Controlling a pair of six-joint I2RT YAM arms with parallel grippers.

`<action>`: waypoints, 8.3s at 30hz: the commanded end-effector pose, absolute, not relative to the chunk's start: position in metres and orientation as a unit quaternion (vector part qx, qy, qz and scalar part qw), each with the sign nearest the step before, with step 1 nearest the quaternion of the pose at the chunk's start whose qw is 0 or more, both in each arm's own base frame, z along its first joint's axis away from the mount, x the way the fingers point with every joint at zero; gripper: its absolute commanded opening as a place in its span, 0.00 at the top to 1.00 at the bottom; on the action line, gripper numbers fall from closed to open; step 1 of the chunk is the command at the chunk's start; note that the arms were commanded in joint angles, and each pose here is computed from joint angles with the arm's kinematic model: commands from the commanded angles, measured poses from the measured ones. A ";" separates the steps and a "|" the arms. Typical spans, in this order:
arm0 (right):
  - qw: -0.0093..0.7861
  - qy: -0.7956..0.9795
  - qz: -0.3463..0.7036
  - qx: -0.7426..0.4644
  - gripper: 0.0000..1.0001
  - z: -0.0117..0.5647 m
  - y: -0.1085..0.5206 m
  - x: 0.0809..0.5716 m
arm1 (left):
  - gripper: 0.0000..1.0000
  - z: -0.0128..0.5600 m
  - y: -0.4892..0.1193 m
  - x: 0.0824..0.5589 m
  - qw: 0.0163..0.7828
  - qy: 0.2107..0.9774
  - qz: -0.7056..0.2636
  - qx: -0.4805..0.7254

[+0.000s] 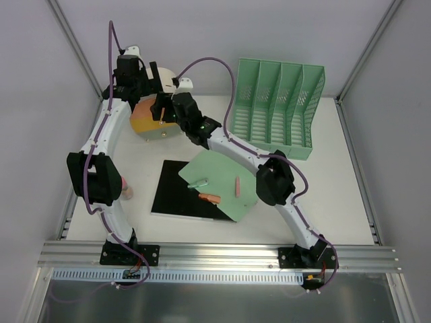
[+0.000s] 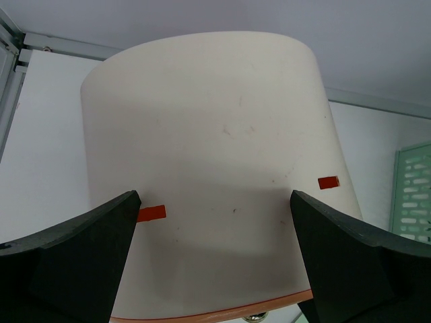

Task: Organize the desk

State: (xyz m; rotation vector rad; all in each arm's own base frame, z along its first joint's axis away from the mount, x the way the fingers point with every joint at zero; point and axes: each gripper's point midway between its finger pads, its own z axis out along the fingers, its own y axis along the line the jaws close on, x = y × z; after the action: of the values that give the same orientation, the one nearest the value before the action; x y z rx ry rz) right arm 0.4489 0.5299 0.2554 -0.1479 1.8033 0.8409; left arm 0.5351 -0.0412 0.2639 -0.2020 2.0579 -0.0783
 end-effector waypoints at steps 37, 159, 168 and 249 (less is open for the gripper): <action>0.601 0.738 0.305 0.020 0.40 0.254 0.531 0.459 | 0.04 0.257 -0.048 0.505 0.477 0.875 -0.037 -0.070; 0.537 0.842 -0.022 0.056 0.15 0.224 0.141 0.273 | 0.01 0.267 -0.051 0.488 0.483 0.873 -0.016 -0.064; 0.476 0.862 -0.146 0.091 0.13 0.176 0.070 0.235 | 0.01 0.271 -0.052 0.486 0.486 0.871 -0.023 -0.068; 0.468 0.798 0.380 -0.024 0.99 0.365 0.358 0.368 | 0.01 0.257 -0.056 0.495 0.475 0.877 -0.025 -0.060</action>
State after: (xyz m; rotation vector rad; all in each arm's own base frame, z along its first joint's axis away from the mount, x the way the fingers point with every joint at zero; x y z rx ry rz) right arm 0.3597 0.3172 0.3305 -0.0146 2.0426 0.7375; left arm 0.5024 -0.0543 0.2658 -0.1684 2.1042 -0.0820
